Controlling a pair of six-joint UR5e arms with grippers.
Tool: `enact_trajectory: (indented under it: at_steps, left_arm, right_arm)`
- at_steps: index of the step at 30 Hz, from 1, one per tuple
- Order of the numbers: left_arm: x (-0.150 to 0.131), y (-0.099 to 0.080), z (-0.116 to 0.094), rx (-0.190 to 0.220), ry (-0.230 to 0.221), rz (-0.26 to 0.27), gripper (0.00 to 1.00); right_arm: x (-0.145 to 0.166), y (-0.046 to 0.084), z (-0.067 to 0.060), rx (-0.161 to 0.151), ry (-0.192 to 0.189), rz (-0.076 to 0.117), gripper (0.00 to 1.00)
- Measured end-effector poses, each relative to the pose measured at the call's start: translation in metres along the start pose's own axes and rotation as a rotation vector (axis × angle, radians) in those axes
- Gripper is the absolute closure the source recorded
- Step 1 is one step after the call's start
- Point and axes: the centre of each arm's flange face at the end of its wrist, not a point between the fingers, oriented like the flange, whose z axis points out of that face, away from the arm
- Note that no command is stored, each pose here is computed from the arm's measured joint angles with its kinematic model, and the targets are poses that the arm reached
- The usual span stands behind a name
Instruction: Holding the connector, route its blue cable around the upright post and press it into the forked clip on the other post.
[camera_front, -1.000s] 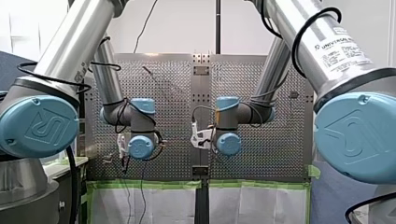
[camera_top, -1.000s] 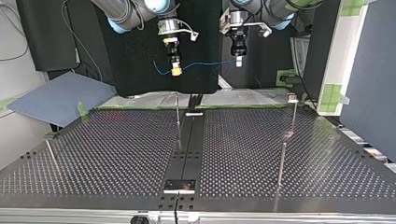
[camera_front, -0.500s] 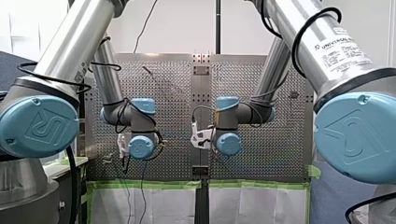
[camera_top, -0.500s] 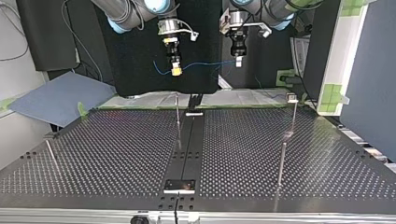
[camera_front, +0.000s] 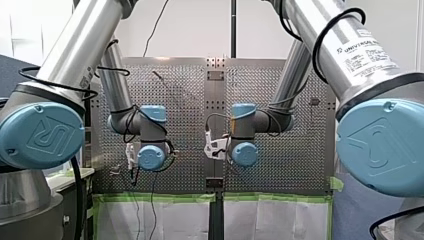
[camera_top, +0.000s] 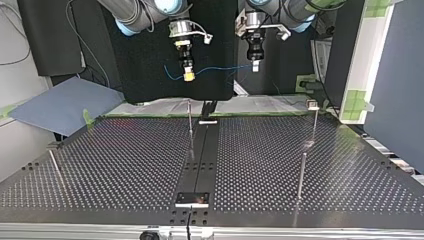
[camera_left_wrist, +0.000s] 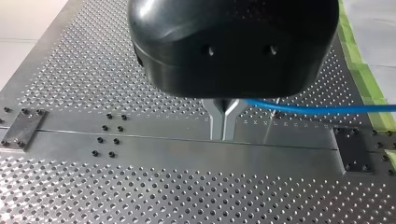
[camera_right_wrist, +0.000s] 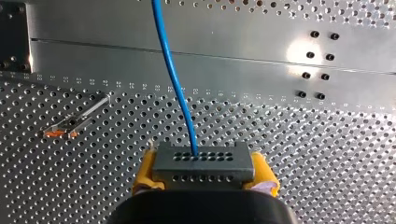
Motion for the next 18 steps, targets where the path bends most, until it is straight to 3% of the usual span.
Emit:
enact_trajectory:
  at_steps: [4, 8, 11, 18]
  left_arm:
    - [0.0, 0.0, 0.0, 0.002, 0.001, 0.002, 1.0]
    - [0.009, -0.004, -0.007, 0.023, 0.028, 0.041, 1.0]
    - [0.015, -0.004, -0.01, 0.03, 0.041, 0.074, 1.0]
    - [0.017, -0.005, -0.011, 0.033, 0.045, 0.131, 1.0]
  right_arm:
    - [0.0, 0.0, 0.0, 0.0, 0.0, 0.0, 1.0]
    - [-0.001, -0.001, 0.0, 0.0, -0.002, -0.003, 1.0]
    - [-0.005, -0.009, 0.0, 0.003, -0.018, -0.015, 1.0]
    - [-0.024, -0.037, 0.002, 0.041, -0.073, -0.036, 1.0]
